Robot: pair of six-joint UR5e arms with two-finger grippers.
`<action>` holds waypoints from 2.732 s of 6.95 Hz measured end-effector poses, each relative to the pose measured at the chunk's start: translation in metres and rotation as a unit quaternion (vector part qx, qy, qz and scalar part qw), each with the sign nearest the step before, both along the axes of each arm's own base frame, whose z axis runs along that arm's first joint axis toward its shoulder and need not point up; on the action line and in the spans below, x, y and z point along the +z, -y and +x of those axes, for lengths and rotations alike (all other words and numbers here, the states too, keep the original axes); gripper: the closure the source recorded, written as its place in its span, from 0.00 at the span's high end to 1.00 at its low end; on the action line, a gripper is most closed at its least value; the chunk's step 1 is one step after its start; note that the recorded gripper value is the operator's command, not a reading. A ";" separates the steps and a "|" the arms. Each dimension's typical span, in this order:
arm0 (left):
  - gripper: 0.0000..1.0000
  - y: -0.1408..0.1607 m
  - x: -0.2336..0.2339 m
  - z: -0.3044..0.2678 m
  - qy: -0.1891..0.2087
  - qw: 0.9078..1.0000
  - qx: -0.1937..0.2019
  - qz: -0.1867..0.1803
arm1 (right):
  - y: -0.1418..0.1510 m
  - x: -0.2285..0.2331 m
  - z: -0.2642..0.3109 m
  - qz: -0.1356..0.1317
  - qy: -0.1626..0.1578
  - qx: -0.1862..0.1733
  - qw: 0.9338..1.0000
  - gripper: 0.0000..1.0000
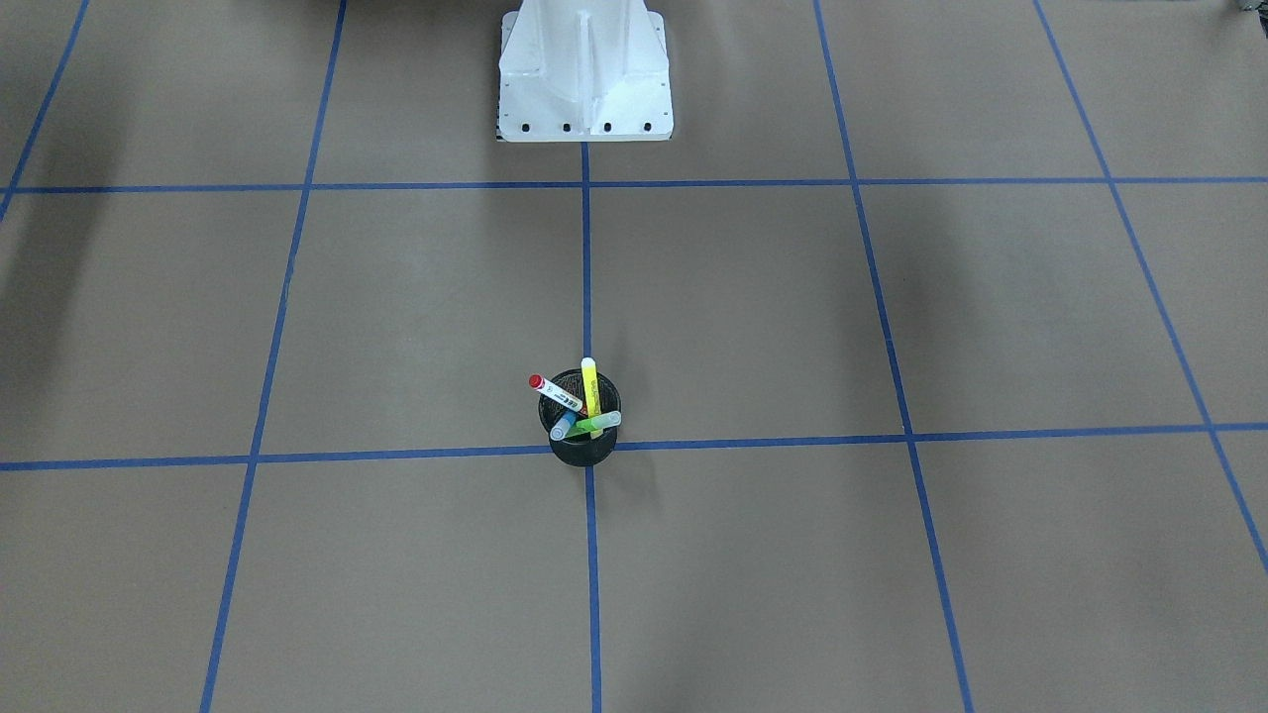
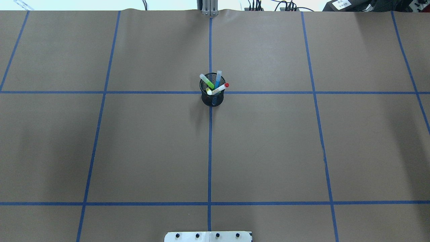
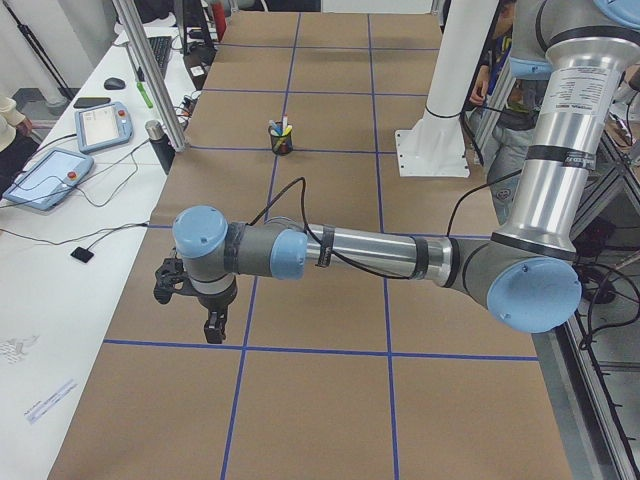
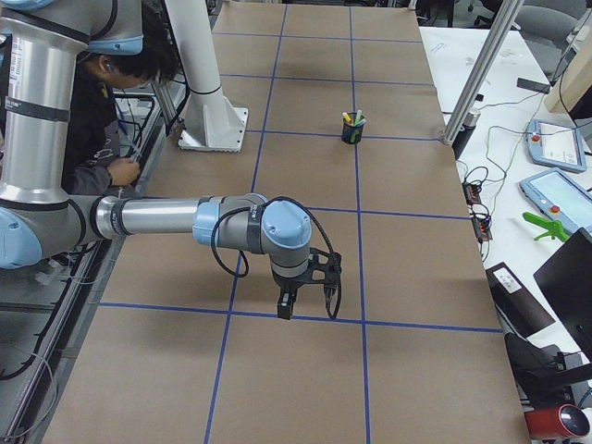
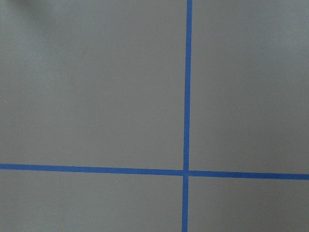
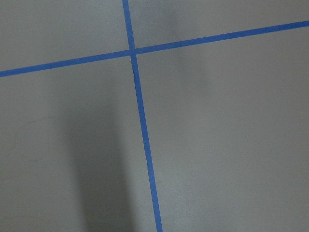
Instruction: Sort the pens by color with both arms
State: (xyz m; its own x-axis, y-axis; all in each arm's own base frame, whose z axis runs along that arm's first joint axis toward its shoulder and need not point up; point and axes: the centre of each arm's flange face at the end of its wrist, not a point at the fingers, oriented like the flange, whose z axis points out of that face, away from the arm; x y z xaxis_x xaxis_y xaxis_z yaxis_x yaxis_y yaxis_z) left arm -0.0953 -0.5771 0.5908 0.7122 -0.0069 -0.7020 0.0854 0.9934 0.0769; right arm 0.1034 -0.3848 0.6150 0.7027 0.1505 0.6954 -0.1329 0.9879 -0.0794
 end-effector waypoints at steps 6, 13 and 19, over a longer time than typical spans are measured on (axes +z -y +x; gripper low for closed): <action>0.99 0.008 -0.014 0.011 0.000 1.000 0.001 -0.001 | 0.037 -0.051 0.002 0.032 -0.007 0.020 0.999 1.00; 0.99 0.026 -0.071 0.082 -0.012 1.000 -0.012 -0.020 | 0.200 -0.267 -0.154 -0.035 0.030 0.097 0.994 1.00; 0.99 0.046 -0.178 0.196 -0.044 0.996 -0.039 -0.060 | 0.234 -0.436 -0.369 -0.054 0.003 0.164 0.985 1.00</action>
State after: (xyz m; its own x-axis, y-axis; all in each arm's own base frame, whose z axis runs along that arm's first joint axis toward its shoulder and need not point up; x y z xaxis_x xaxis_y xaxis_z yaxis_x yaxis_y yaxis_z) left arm 0.1008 -0.6233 0.4124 0.6415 -0.1466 -0.7530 0.1636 0.9851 -0.0524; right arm -0.2653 -0.6185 0.1788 0.6000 0.4422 0.6666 -0.4430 0.8776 -0.1834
